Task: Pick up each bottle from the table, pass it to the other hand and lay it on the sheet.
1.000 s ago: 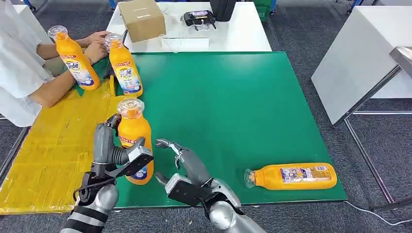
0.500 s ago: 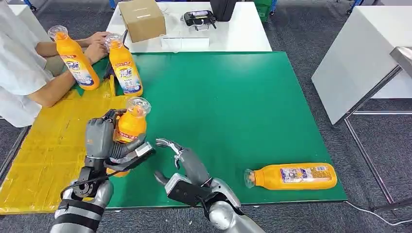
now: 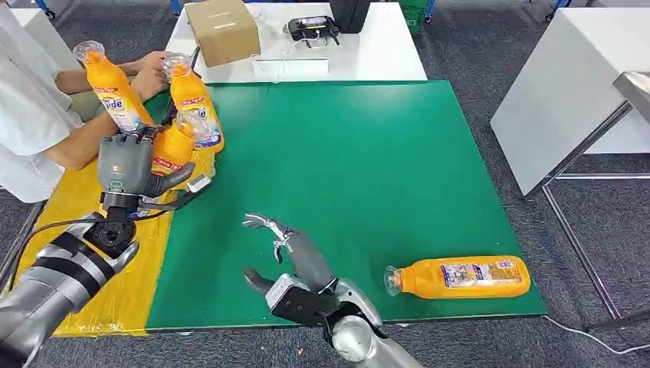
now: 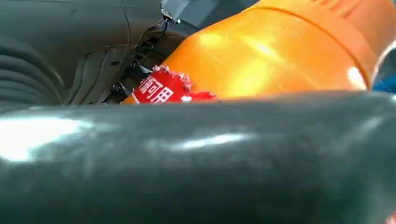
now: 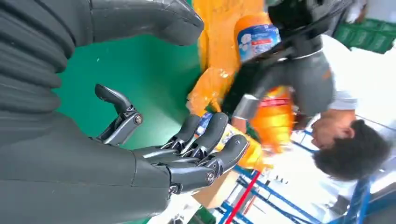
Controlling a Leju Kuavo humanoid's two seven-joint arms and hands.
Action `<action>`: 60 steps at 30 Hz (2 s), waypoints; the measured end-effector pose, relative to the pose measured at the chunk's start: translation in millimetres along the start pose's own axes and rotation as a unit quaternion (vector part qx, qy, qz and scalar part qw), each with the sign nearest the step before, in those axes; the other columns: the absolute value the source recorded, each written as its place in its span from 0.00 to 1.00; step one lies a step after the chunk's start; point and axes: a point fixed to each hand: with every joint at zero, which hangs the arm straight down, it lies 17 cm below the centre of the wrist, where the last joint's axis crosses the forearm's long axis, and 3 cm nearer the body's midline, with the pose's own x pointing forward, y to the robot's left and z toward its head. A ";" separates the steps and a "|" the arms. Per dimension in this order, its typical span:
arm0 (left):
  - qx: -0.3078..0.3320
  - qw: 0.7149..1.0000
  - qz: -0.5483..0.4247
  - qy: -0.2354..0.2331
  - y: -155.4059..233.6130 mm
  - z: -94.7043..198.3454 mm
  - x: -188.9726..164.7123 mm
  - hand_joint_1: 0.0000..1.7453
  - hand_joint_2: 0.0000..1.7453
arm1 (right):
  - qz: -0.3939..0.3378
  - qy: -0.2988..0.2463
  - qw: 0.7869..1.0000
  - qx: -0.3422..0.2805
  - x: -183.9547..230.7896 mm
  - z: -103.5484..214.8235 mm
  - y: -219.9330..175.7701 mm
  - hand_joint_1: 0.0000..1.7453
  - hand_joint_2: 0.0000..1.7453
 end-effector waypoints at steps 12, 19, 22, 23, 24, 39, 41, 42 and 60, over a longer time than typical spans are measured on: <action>-0.111 0.973 -0.063 -0.190 -73.2 97.2 112.2 1.00 1.00 | -0.013 -0.014 1.000 0.018 12.1 -2.7 8.7 1.00 1.00; -0.146 0.957 -0.082 -0.236 -87.7 107.0 128.0 0.00 1.00 | -0.016 -0.016 0.999 0.024 14.2 -2.8 12.3 0.44 1.00; -0.149 0.962 -0.085 -0.211 -89.0 106.7 122.2 0.00 1.00 | -0.015 -0.017 0.999 0.024 15.5 -3.0 12.8 0.00 1.00; -0.148 0.965 -0.088 -0.195 -88.8 105.9 117.7 0.00 1.00 | -0.011 -0.018 1.000 0.021 15.7 -3.3 11.2 0.00 1.00; -0.148 0.969 -0.088 -0.180 -88.7 106.6 113.2 0.00 1.00 | -0.004 -0.019 1.000 0.016 15.9 -3.4 8.9 0.00 1.00; -0.128 0.973 -0.129 -0.142 -93.6 82.1 63.1 0.00 1.00 | 0.047 -0.007 0.999 -0.011 5.4 5.4 -10.4 0.00 1.00; -0.125 0.975 -0.124 -0.137 -92.6 80.3 60.1 0.00 1.00 | 0.053 -0.003 0.999 -0.011 2.9 6.4 -11.9 0.00 1.00; -0.125 0.975 -0.124 -0.135 -93.2 80.3 57.9 0.00 1.00 | 0.054 -0.003 0.998 -0.012 2.4 6.6 -12.6 0.00 1.00; -0.252 0.508 0.822 0.056 41.2 181.1 178.7 0.00 0.00 | 0.432 0.164 0.887 -0.003 -110.2 140.4 -169.5 0.00 0.00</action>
